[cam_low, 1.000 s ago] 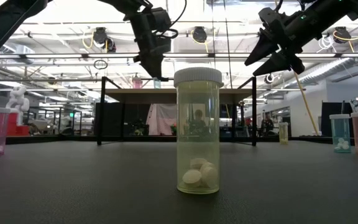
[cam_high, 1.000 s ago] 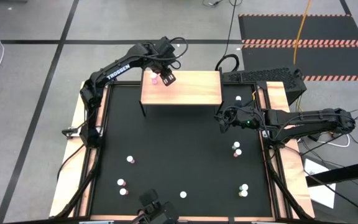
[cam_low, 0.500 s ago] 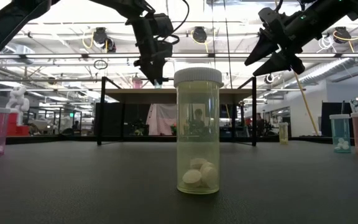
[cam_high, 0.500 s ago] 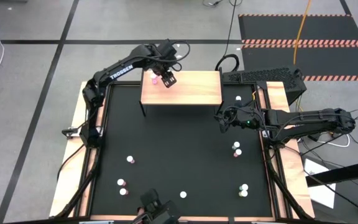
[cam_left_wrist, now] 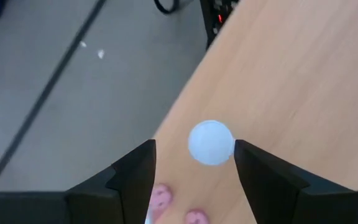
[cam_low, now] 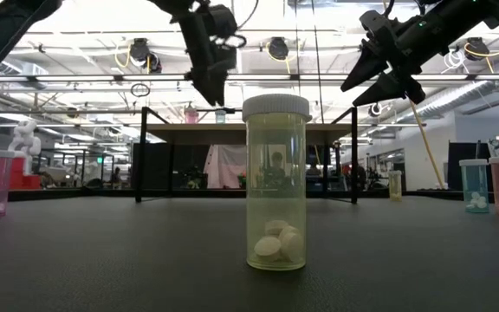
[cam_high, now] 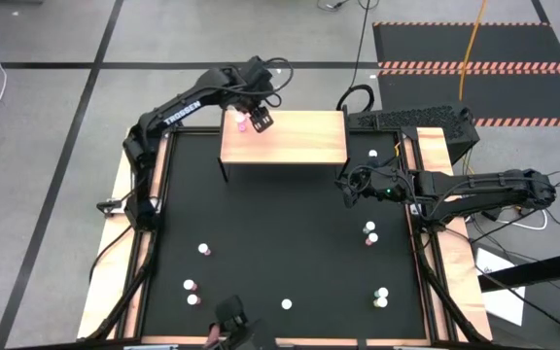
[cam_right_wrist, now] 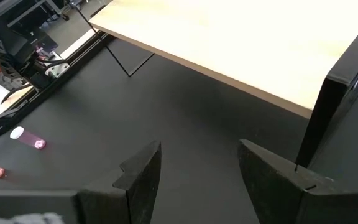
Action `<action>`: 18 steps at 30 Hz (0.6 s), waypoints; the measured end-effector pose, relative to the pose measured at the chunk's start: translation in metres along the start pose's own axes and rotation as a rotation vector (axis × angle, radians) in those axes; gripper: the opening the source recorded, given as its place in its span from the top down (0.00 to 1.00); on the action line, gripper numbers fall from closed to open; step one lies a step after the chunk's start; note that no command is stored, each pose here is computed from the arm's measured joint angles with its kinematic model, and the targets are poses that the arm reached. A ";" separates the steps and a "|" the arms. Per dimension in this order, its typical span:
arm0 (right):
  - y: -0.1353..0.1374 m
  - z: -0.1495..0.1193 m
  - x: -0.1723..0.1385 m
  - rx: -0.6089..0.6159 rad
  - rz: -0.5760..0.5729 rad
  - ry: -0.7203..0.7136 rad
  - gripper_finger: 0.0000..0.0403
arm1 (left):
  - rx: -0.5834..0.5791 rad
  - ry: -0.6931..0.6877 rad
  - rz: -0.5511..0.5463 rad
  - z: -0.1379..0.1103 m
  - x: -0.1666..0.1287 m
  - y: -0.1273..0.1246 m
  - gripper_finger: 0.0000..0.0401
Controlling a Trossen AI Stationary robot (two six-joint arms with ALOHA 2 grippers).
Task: Pick and place medicine bottles onto shelf by color
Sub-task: Put the bottom left yellow pill bottle on the shelf
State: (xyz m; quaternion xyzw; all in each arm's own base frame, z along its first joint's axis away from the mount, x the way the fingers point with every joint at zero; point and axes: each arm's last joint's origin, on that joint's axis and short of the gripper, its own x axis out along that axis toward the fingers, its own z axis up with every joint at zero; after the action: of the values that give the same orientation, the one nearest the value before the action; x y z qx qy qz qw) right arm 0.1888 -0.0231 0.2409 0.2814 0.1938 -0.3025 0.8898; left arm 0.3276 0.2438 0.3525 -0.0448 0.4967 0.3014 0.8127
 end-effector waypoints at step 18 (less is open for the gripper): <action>-0.002 0.000 0.000 0.124 -0.018 0.004 0.48 | 0.142 -0.408 -0.332 -0.010 -0.141 -0.049 0.46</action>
State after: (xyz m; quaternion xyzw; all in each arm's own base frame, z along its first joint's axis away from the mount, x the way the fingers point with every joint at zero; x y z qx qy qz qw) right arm 0.1878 -0.0245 0.2398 0.3349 0.1789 -0.3213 0.8675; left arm 0.3001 0.1380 0.4538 -0.0067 0.3283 0.1313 0.9354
